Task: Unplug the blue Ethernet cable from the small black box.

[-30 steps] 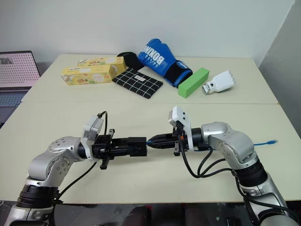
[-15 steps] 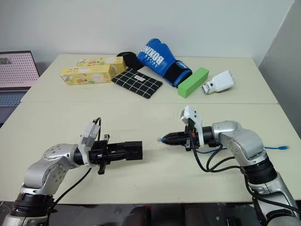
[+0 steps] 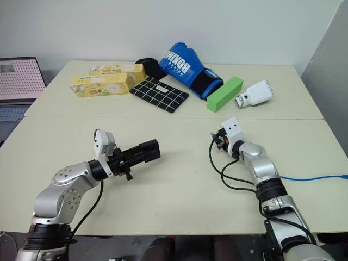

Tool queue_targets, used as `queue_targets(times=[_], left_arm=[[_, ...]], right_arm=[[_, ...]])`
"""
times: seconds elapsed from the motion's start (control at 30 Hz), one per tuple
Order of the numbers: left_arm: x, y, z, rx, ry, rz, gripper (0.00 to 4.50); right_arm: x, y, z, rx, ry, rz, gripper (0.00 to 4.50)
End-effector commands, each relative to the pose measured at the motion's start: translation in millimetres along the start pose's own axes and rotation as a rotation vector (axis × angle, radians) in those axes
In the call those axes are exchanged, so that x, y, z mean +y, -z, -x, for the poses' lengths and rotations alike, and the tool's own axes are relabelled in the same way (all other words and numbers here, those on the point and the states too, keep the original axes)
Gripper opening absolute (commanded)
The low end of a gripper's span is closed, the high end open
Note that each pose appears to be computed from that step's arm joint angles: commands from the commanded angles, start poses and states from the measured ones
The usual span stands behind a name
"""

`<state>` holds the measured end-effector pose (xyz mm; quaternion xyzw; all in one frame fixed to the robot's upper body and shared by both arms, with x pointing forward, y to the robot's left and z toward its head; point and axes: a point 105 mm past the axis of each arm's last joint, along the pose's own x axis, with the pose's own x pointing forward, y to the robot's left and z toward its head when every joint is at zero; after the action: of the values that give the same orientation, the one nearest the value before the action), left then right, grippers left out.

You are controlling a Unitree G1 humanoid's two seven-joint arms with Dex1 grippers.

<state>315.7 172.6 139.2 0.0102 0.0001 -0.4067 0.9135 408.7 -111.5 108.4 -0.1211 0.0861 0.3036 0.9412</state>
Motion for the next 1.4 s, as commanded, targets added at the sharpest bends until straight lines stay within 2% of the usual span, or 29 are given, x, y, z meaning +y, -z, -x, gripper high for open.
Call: queue_targets(times=[0.03,0.17,0.27,0.43,0.7,0.77,0.8,0.87,1.13,1.17,1.3,1.4], left_arm=[[40,-19,11,-0.103,-0.306,-0.168,0.79],[71,-21,26,-0.168,-0.567,-0.236,0.79],[83,-14,36,-0.2,-0.672,-0.252,0.79],[91,3,38,-0.228,-0.743,-0.241,0.79],[99,36,38,-0.19,-0.799,-0.169,0.79],[98,43,37,-0.182,-0.799,-0.144,1.49],[98,45,37,-0.18,-0.8,-0.137,1.56],[96,50,38,-0.177,-0.786,-0.105,1.97],[84,59,45,-0.134,-0.752,-0.077,3.83],[81,59,48,-0.119,-0.748,-0.059,3.98],[66,57,60,-0.004,-0.706,-0.018,3.98],[53,43,73,0.047,-0.652,-0.043,3.98]], right_arm=[[15,-39,22,-0.129,-0.178,0.07,2.54],[40,-59,41,-0.185,-0.338,0.205,3.48],[71,-79,46,-0.236,-0.456,0.247,3.48],[104,-97,45,-0.265,-0.541,0.297,3.48],[127,-100,44,-0.229,-0.627,0.329,3.48],[128,-100,45,-0.222,-0.634,0.334,3.52],[128,-100,45,-0.22,-0.634,0.335,3.52],[127,-100,45,-0.215,-0.634,0.336,3.52],[126,-98,45,-0.205,-0.623,0.31,3.52],[124,-97,45,-0.201,-0.616,0.302,3.52],[116,-91,47,-0.188,-0.576,0.266,3.52],[97,-81,51,-0.159,-0.502,0.227,3.52]])
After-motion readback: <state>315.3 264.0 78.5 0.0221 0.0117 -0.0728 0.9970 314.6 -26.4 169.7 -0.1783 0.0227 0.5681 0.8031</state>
